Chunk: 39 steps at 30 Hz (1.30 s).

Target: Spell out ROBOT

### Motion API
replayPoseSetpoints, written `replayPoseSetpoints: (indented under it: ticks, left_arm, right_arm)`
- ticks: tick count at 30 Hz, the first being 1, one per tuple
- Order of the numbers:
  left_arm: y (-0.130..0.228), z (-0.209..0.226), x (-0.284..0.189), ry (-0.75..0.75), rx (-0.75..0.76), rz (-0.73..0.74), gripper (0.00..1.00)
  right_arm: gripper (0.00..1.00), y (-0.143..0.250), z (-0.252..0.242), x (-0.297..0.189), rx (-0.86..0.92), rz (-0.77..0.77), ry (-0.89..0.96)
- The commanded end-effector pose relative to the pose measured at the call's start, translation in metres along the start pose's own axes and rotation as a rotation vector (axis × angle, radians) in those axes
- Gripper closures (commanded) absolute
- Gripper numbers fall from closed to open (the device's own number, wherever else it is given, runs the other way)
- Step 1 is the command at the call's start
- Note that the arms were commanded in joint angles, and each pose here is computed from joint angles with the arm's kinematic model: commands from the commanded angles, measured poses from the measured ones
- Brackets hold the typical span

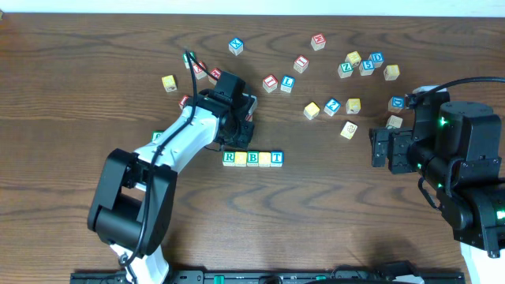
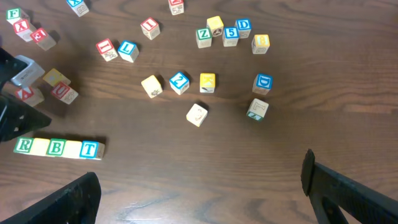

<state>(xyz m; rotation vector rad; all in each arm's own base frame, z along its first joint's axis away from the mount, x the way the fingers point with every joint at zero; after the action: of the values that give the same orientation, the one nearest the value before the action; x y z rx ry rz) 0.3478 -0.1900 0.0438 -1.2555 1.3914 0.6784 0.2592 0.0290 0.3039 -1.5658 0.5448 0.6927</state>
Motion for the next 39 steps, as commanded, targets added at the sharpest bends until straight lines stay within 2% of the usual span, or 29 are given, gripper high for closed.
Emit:
replayPoseSetpoints:
  ticks: [1,12,17,20,22,27,34,39]
  left_arm:
    - [-0.010,-0.005,-0.022,-0.005,0.041,-0.049,0.93]
    - [0.006,-0.007,-0.037,-0.010,0.034,-0.003,0.93]
    - [0.008,-0.009,-0.061,-0.023,0.040,-0.034,0.93]
    - [0.007,-0.002,-0.089,-0.101,0.046,-0.089,0.93]
    - [0.012,0.012,-0.109,-0.205,0.030,-0.113,0.93]
    - [0.034,0.042,-0.130,-0.405,-0.058,-0.077,0.93]
    - [0.050,0.055,-0.118,-0.434,-0.085,-0.026,0.93]
    - [0.053,0.074,-0.114,-0.424,-0.176,-0.035,0.93]
  right_arm:
    - [0.01,-0.005,-0.001,-0.005,-0.006,-0.019,-0.001]
    - [0.01,-0.005,-0.001,-0.005,-0.006,-0.019,-0.001]
    - [0.01,-0.004,-0.001,-0.005,-0.006,-0.018,-0.001]
    - [0.01,-0.005,-0.001,-0.005,-0.006,-0.019,0.000]
    - [0.01,-0.005,-0.001,-0.005,-0.006,-0.019,-0.001]
    - [0.01,-0.005,-0.001,-0.005,-0.006,-0.019,0.000]
    - [0.01,-0.004,-0.001,-0.005,-0.006,-0.018,0.000]
    - [0.01,-0.003,-0.001,-0.005,-0.007,-0.012,-0.001]
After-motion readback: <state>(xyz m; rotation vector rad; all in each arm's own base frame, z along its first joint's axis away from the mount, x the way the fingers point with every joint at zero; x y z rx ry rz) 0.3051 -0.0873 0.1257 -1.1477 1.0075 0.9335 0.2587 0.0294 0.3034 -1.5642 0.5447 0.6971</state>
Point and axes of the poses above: each gripper's point midway between its finger pads, its own x axis out along the fingers, its own z axis along the line the jaws close on, y = z × x, the point moved 1 cm from there along -x, back along the fingers, and after that the axes turned 3 degrees about -x, right-handed, at the moved point
